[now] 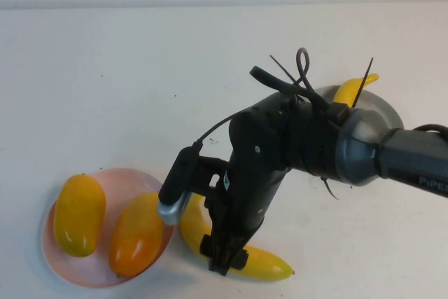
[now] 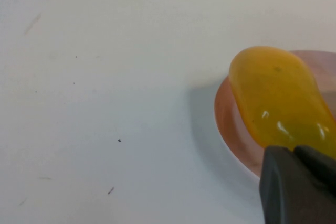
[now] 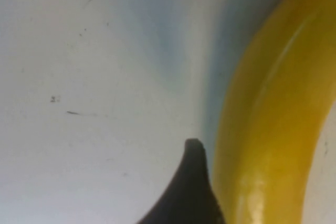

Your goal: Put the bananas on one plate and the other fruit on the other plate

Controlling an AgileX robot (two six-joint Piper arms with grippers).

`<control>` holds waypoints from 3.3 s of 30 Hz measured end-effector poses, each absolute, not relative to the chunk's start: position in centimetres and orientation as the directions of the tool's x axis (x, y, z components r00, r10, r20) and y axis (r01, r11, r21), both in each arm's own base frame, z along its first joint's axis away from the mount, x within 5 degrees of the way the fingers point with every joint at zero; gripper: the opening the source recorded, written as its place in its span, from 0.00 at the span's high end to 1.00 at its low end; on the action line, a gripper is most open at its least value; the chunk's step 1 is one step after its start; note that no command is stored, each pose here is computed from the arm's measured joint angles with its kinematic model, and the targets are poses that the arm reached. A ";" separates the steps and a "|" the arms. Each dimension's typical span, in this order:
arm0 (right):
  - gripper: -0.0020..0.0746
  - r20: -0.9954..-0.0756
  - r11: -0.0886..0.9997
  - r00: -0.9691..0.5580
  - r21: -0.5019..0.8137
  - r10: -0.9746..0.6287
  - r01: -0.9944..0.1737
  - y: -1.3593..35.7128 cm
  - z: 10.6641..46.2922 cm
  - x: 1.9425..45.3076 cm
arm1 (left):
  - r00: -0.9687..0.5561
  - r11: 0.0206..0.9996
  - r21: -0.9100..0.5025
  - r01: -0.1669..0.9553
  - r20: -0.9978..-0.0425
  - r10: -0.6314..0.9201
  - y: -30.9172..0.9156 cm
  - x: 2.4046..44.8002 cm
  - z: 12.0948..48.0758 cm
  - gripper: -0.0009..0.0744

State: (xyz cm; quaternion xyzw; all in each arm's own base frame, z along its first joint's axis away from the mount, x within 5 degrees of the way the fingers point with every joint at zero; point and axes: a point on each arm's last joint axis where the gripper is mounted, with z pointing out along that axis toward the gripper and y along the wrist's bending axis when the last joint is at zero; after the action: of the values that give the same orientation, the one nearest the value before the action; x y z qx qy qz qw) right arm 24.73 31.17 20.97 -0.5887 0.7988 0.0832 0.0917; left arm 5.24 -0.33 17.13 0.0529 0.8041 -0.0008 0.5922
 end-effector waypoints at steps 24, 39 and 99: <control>0.58 -0.139 0.436 -0.430 -0.013 -0.892 -0.900 31.0 17.9 25.8 | -0.293 0.994 0.061 0.086 -0.952 0.084 -0.3 5.2 17.1 0.99; 0.58 -0.330 0.892 -0.830 -0.136 -0.450 -0.430 25.0 25.7 35.6 | -0.293 0.994 0.063 0.086 -0.952 0.085 -0.3 5.2 17.1 0.99; 0.90 -0.400 0.944 -0.884 0.113 -0.242 -0.309 12.2 36.5 25.1 | -0.293 0.994 0.063 0.086 -0.952 0.085 -0.3 5.2 17.1 0.99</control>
State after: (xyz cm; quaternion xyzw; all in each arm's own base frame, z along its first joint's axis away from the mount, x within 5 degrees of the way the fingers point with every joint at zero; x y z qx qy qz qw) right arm 25.07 12.16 36.53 -0.1426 0.9666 0.0871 0.1942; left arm 5.24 -0.33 17.13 0.0534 0.8040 -0.0004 0.5922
